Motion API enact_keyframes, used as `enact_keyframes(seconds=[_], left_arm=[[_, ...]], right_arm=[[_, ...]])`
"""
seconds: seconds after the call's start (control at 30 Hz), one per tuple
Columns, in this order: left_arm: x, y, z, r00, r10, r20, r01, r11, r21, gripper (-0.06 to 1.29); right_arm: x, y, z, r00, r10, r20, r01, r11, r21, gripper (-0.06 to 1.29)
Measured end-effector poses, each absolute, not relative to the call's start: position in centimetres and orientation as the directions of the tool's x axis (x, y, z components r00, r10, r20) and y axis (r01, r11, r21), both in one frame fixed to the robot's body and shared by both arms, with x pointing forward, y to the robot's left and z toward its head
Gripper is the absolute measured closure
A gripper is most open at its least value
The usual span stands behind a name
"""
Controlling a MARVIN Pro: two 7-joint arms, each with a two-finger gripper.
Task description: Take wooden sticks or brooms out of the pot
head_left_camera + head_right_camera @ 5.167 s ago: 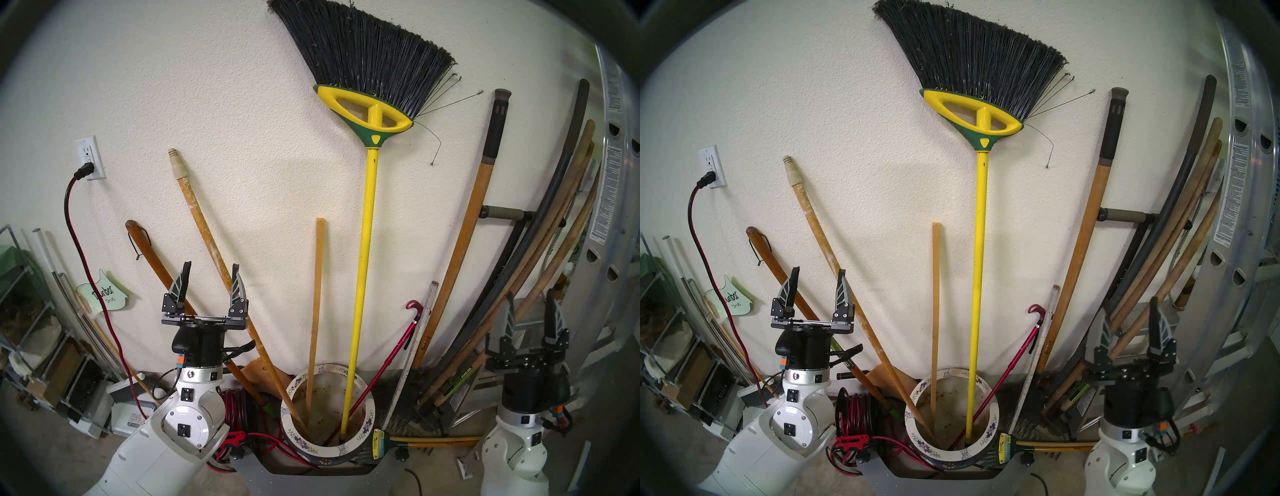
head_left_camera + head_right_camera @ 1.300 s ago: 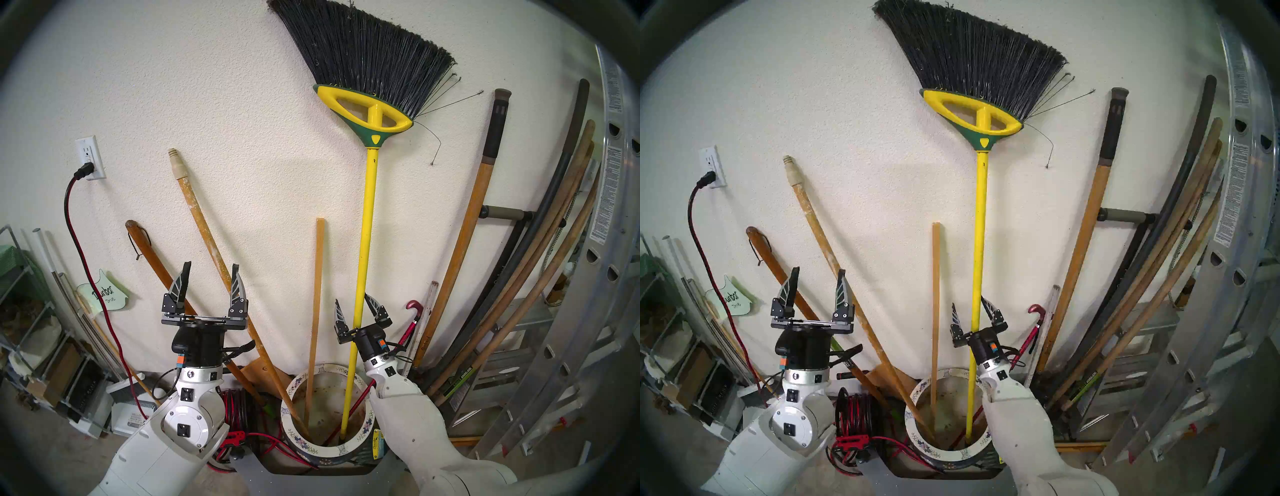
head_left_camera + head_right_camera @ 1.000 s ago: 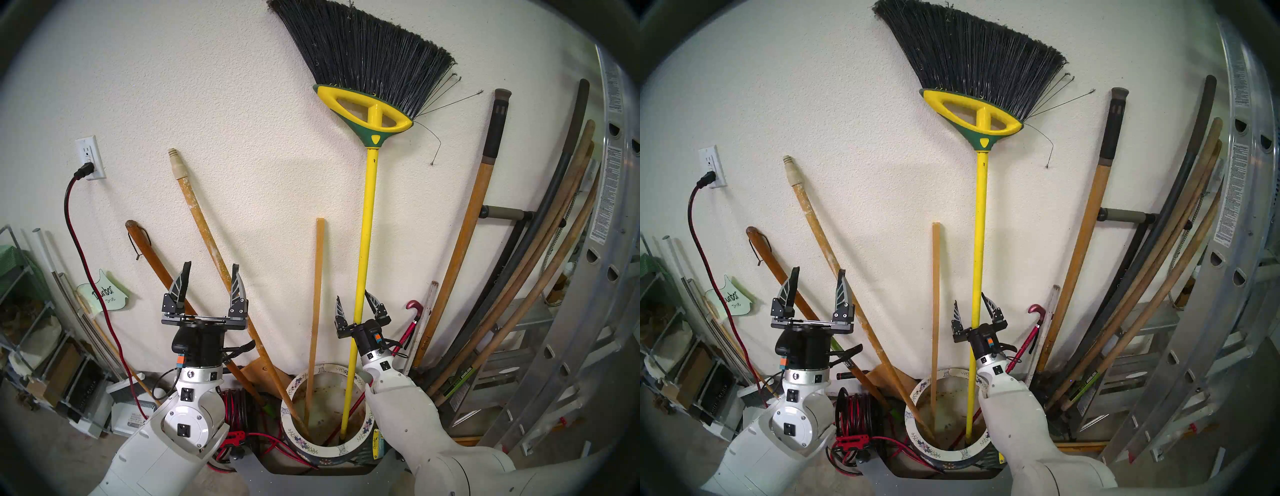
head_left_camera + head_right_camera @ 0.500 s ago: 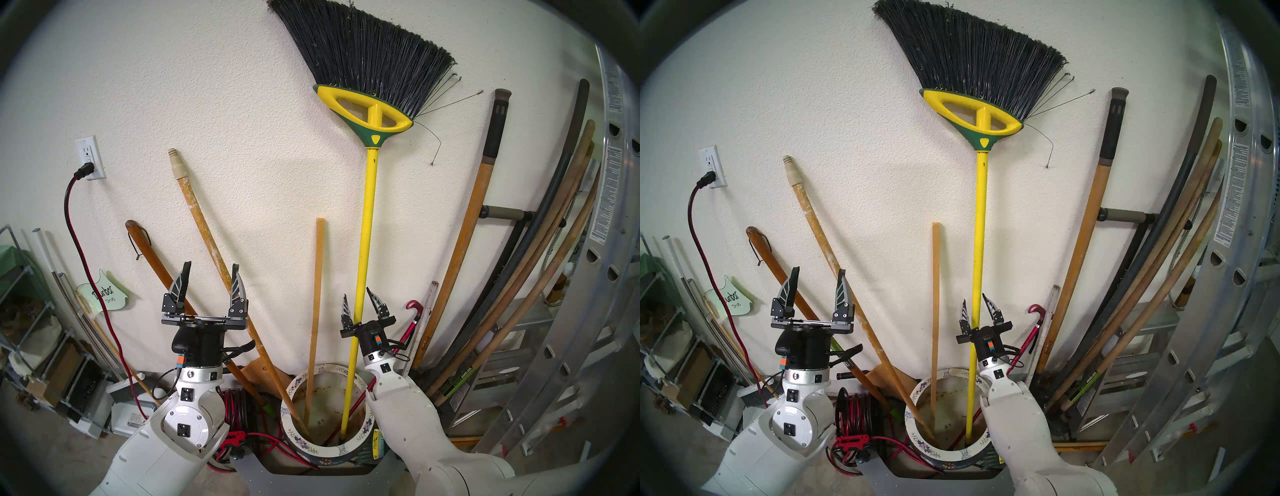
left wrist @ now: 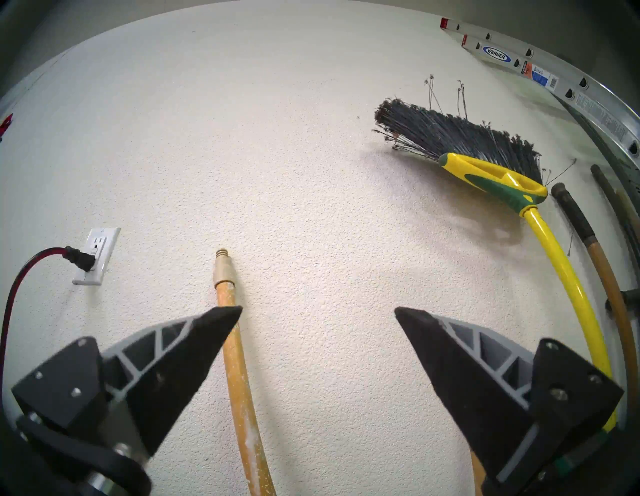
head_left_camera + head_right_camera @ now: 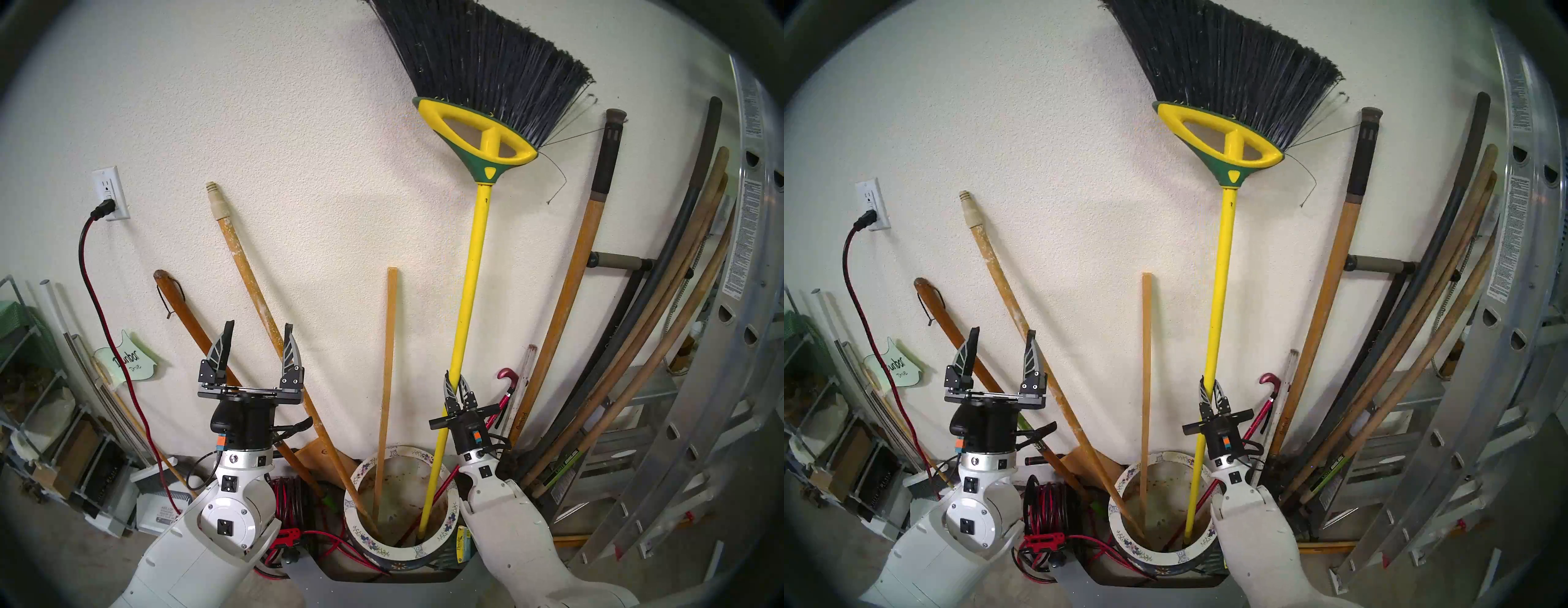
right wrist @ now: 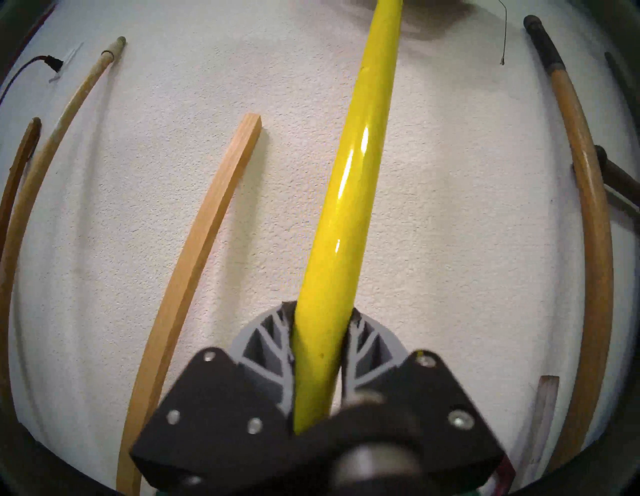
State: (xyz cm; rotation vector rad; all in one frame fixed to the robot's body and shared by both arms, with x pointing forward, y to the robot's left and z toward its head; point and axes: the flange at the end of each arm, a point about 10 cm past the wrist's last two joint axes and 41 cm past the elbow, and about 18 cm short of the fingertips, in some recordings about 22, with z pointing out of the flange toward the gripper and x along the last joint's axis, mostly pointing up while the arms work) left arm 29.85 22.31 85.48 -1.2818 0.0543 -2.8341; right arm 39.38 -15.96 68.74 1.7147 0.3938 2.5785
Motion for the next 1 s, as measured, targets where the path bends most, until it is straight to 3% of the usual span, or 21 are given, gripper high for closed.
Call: enact_keyframes(seconds=[0.1,0.73,1.0], left_arm=[[29.8,22.3,85.5,-0.66,-0.042,0.75,0.013,-0.999,-0.044,-0.04],[29.8,22.2,85.5,-0.661,-0.035,0.75,0.004,-0.999,-0.042,-0.04],[29.1,19.2,87.7,-0.689,0.104,0.717,-0.181,-0.983,-0.031,-0.04]], right_arm=[[38.8,-16.2,68.8,-0.4,0.15,0.904,0.122,-0.969,0.215,1.04],[33.2,-14.8,69.2,-0.418,0.06,0.907,0.235,-0.957,0.171,1.05],[30.8,-14.7,69.3,-0.415,0.039,0.909,0.272,-0.948,0.165,1.09]])
